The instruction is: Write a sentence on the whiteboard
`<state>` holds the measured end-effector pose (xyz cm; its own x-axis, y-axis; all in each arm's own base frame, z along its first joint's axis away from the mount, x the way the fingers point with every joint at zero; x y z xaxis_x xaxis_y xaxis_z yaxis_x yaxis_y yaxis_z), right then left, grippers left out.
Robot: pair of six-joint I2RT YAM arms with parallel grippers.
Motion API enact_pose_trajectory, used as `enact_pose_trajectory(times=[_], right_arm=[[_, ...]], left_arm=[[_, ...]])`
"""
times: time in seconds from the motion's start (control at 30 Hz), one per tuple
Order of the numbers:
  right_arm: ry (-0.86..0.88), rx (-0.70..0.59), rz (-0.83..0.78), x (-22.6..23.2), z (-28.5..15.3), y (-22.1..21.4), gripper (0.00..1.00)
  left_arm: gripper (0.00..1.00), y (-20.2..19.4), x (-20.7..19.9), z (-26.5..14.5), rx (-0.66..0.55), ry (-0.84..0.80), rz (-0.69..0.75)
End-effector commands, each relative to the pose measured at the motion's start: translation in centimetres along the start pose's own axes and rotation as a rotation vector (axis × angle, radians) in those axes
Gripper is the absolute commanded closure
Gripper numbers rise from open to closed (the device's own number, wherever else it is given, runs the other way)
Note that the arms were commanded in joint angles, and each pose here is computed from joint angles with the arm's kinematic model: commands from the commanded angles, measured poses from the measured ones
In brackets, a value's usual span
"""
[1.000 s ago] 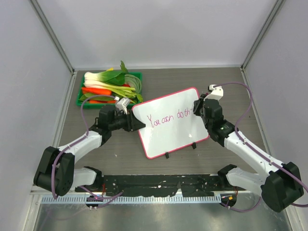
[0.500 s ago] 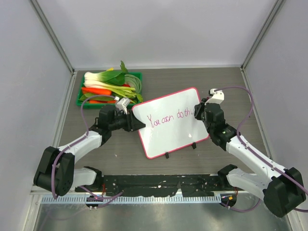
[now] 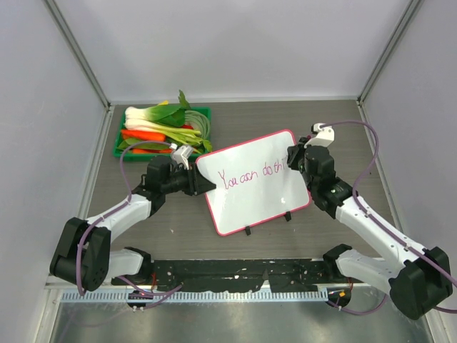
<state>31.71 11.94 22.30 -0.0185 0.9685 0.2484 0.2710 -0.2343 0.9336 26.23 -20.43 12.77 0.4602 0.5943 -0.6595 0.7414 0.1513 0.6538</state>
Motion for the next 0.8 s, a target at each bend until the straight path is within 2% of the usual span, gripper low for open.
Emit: enact_pose_trajectory(times=[0.0, 0.47, 0.77], right_arm=[[-0.011, -0.075, 0.021, 0.7, 1.0, 2.8, 0.99], [-0.067, -0.020, 0.003, -0.4, 2.3, 0.1, 0.99], [-0.092, -0.081, 0.022, -1.2, 0.9, 2.0, 0.99]], left_arm=[[1.00, -1.4, 5.8, -0.4, 0.009, 0.255, 0.113], [1.00, -1.3, 5.7, -0.4, 0.007, 0.254, 0.115], [1.00, -1.3, 5.8, -0.4, 0.006, 0.256, 0.115]])
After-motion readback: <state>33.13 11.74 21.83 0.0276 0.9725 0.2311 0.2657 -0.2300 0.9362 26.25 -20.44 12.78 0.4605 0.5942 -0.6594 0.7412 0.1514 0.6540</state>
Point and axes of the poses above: each gripper's point midway between its finger pads, its own z axis out along the fingers, its own x axis along the line the jaws close on, y = z × x, the point moved 2 cm from there along -z, back along the fingers, and after that the axes turned 3 degrees about -z, right-handed, at the moved point
